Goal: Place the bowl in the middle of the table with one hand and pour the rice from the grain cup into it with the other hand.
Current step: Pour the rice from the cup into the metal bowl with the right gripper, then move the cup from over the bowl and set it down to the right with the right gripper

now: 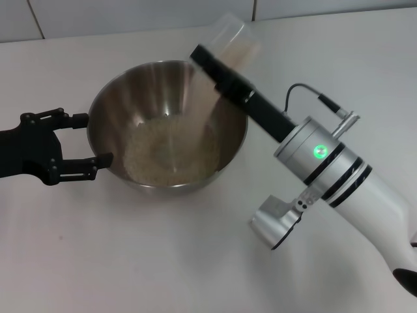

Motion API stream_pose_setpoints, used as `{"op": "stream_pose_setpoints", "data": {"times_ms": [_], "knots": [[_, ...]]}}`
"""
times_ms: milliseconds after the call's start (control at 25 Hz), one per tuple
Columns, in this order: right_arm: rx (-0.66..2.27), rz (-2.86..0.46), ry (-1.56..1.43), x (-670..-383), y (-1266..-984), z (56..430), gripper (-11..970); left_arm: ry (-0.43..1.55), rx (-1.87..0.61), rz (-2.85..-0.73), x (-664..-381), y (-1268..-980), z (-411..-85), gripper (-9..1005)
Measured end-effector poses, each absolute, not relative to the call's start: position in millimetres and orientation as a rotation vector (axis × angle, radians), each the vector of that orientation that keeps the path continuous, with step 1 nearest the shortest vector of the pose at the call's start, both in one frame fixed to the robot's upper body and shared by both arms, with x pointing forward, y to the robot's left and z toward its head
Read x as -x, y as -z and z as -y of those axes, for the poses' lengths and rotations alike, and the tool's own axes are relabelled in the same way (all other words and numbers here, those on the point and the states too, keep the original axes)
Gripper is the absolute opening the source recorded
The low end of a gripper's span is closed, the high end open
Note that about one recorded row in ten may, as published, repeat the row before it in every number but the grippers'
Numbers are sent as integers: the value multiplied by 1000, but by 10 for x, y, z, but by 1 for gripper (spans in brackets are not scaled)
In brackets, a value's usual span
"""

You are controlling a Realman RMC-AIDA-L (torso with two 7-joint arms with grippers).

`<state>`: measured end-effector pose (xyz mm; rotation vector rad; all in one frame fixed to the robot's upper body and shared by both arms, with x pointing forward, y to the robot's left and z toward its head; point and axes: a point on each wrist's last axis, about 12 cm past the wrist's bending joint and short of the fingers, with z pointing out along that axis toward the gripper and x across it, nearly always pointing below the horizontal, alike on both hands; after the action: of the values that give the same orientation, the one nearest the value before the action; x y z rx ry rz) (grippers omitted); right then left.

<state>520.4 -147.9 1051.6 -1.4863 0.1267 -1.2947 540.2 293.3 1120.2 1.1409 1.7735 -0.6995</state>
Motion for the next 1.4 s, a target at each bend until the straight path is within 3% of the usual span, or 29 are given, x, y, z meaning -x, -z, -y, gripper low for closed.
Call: {"op": "stream_pose_setpoints", "data": {"times_ms": [160,480,680,920,960,1000,1160,1400], "knots": [[1567,94,1461,-5174,-10479,1426,16,699,-1143,-1771,-5409,-11208,-2928,866],[1570,216,1486,-5174,-10488,1378,14,699,-1150,-1765,-5425,-11222,-2910,866],[1411,-139,1301,-5120,-10649,1226,15,700,-1152,-1764,-5429,-11226,-2907,866],[905,-792,713,-5031,-10868,1241,16,701,-1149,-1765,-5425,-11220,-2906,866],[697,-956,494,-5048,-10884,1349,16,699,-1147,-1766,-5422,-11219,-2915,866],[697,-956,494,-5048,-10884,1349,16,699,-1147,-1766,-5422,-11219,-2915,866],[304,-1172,107,-5151,-10737,1785,15,697,-1145,-1768,-5420,-11219,-2922,866],[181,-1316,40,-5226,-10487,2172,15,699,-1148,-1766,-5422,-11219,-2912,866]]}}
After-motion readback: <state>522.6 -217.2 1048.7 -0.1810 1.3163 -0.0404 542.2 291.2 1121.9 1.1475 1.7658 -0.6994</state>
